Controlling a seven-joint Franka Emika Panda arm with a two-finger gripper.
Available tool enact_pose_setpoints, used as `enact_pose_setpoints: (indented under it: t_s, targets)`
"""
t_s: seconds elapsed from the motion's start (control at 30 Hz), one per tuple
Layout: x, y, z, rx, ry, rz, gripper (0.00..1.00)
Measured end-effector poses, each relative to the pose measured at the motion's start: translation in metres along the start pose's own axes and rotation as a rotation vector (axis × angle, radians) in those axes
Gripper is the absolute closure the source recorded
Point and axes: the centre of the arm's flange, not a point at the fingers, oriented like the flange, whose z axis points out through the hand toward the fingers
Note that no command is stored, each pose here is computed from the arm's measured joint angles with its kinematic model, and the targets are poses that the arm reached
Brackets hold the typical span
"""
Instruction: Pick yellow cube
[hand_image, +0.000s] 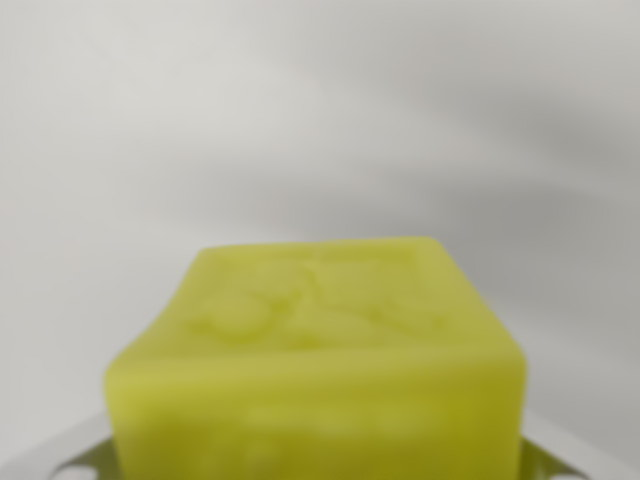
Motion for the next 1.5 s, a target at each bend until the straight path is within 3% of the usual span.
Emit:
enact_pose_setpoints:
  t_s: [1.27, 1.5]
  targets:
    - [0.000, 0.000, -0.095, -0.0007, -0.0005, 0.000, 1.00]
    - [0.000, 0.000, -0.101, -0.0005, -0.0004, 0.000, 1.00]
